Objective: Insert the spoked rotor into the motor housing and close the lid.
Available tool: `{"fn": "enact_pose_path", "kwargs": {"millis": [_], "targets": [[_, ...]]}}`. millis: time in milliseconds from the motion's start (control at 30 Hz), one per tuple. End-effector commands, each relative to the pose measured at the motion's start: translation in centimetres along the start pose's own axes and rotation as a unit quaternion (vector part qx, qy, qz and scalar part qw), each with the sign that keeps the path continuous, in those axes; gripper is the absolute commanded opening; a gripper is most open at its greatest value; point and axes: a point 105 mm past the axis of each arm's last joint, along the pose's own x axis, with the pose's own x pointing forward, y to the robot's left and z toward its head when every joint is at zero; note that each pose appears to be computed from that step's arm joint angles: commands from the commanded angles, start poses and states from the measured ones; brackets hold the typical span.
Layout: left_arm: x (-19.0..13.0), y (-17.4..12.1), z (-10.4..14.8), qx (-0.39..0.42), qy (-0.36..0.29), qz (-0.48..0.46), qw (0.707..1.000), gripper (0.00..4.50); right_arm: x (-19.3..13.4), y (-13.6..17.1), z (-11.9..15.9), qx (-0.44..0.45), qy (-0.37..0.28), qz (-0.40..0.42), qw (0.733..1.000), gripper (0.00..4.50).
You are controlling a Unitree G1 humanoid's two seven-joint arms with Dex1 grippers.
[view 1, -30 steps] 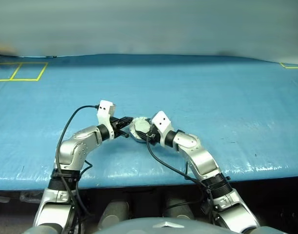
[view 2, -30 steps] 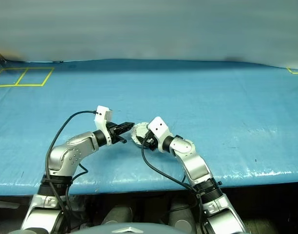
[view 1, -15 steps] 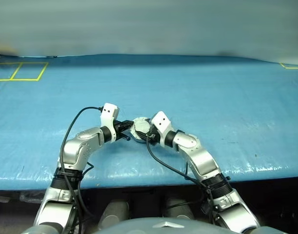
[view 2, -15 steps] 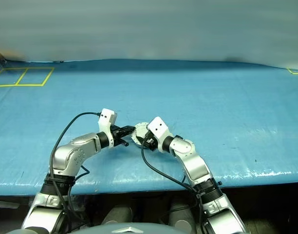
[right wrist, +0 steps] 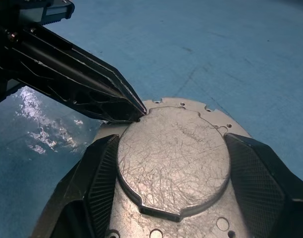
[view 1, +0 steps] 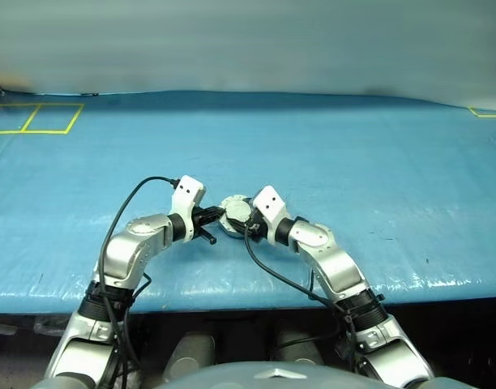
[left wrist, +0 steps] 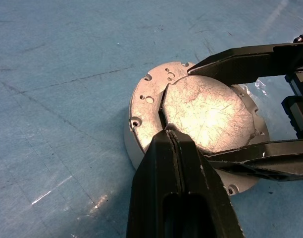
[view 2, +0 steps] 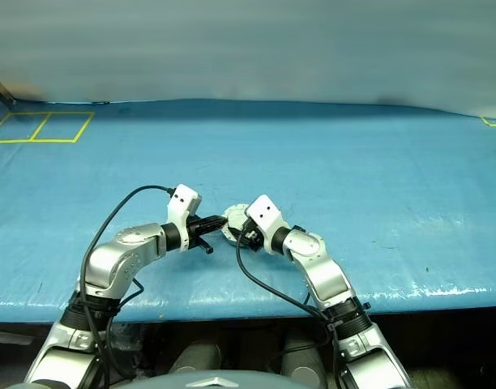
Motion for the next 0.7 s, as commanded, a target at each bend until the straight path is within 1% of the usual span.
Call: {"fn": "enact_pose_path", "kwargs": {"millis": [33,67,267,433,600,700], "targets": [[1.0,-1.2,-1.9,-0.013,0.032,-0.024,0.999,0.0,-0.1,0.7,-4.2,0.036,0.079,0.0,0.996,4.33],[1.0,-1.2,-1.9,-0.013,0.032,-0.024,0.999,0.0,-0.1,0.7,-4.1,0.038,0.077,-0.002,0.996,4.48],[1.1,-1.1,-2.0,-0.012,0.031,-0.023,0.999,0.0,-1.1,0.1,-2.7,0.062,0.053,-0.028,0.996,4.48],[1.0,-1.0,-2.1,-0.009,0.032,-0.022,0.999,0.0,-2.6,0.9,-1.1,0.077,0.027,-0.021,0.996,4.48],[1.1,-1.2,-2.1,-0.004,0.031,-0.026,0.999,0.0,-4.3,1.5,1.6,0.114,-0.031,-0.017,0.993,4.48],[1.1,-1.2,-2.1,-0.003,0.03,-0.026,0.999,0.0,-5.4,1.0,2.7,0.162,-0.064,-0.044,0.984,4.48]]}}
